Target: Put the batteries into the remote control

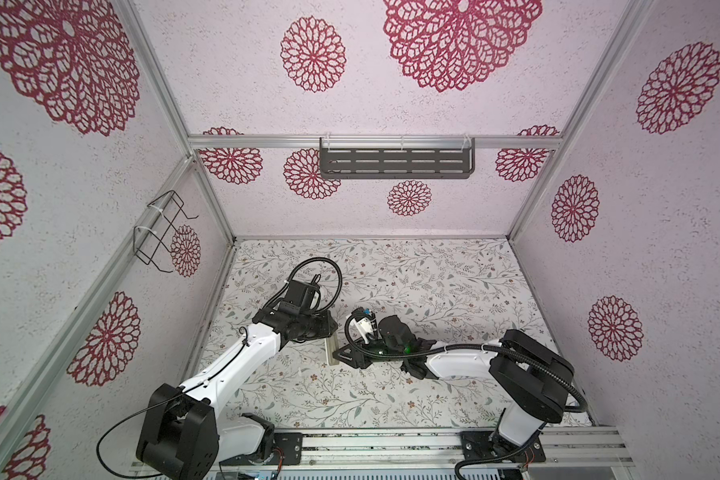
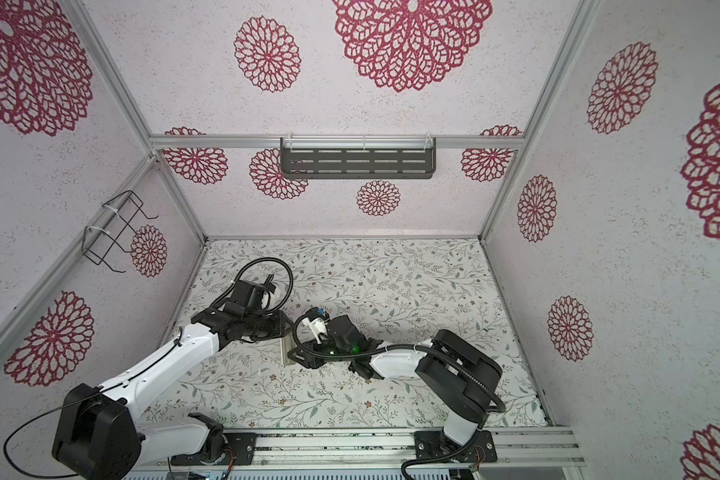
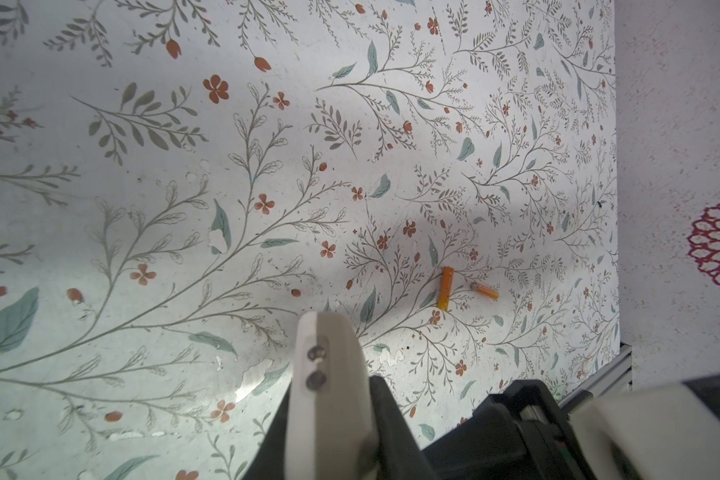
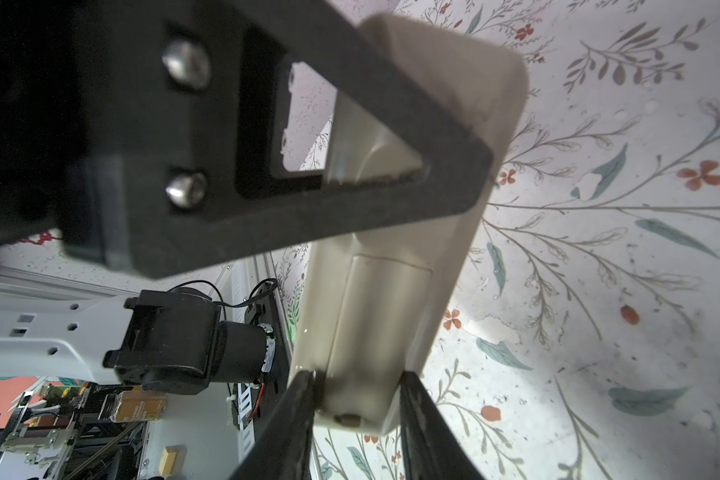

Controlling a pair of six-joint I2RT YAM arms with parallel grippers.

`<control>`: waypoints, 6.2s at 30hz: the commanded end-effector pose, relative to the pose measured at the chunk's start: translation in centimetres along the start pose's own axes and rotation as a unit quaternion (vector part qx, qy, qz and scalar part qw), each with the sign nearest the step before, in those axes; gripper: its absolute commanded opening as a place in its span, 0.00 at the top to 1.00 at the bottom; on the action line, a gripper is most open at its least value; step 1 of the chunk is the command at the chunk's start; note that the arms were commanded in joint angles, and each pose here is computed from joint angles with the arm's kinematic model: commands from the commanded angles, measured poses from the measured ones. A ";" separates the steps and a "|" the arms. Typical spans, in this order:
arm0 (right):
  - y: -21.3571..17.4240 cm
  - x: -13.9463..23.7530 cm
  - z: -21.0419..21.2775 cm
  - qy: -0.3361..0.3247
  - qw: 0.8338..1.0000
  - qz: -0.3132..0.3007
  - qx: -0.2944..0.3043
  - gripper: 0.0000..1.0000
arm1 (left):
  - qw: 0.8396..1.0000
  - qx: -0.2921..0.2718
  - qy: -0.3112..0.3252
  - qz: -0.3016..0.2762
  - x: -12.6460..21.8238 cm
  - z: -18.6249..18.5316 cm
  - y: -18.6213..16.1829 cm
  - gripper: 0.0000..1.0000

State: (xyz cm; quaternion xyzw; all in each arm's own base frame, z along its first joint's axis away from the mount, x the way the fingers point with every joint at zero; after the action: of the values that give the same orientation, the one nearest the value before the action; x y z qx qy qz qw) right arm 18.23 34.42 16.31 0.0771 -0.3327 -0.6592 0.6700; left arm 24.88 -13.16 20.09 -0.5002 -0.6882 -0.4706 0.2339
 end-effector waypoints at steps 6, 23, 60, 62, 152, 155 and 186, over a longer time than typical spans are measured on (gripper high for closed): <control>1.3 -0.4 1.6 0.030 0.999 -0.009 0.019 0.66 | 1.000 -0.011 -0.014 -0.008 0.2 -0.6 0.6 1.00; 1.2 -0.4 1.5 0.034 0.999 -0.009 0.018 0.69 | 1.000 -0.010 -0.013 -0.009 0.3 -0.6 0.7 1.00; 1.2 -0.1 1.7 0.030 0.999 -0.010 0.021 0.60 | 0.999 -0.013 -0.030 -0.012 0.5 -0.9 0.7 1.00; 1.2 0.0 1.8 0.032 0.999 -0.010 0.022 0.61 | 0.999 -0.013 -0.031 -0.014 0.5 -0.9 0.8 1.00; 1.7 1.7 2.0 -0.046 0.997 -0.022 0.064 0.73 | 0.999 -0.008 -0.016 -0.029 1.0 -0.5 1.0 1.00; 1.8 1.9 2.4 -0.035 0.997 -0.021 0.068 0.66 | 0.999 -0.008 -0.020 -0.028 1.0 -0.5 1.0 1.00; 1.9 0.3 2.5 0.046 0.999 -0.010 0.013 0.49 | 0.997 -0.019 -0.055 -0.053 2.0 -1.5 1.2 1.00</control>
State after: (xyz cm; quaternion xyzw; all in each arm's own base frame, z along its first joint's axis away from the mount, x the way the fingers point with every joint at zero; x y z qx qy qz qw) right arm 18.01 34.39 17.48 0.0788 -0.3262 -0.6532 0.6788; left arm 24.88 -12.99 21.40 -0.4948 -0.7030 -0.4690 0.2026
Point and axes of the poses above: each gripper's point midway between its finger pads, its own x axis back along the fingers, its own z axis along the line the jaws close on, y = z × x, the point moved 9 cm from there along x, back along the fingers, and after that the axes turned 4 degrees about -x, right-handed, at the moved point
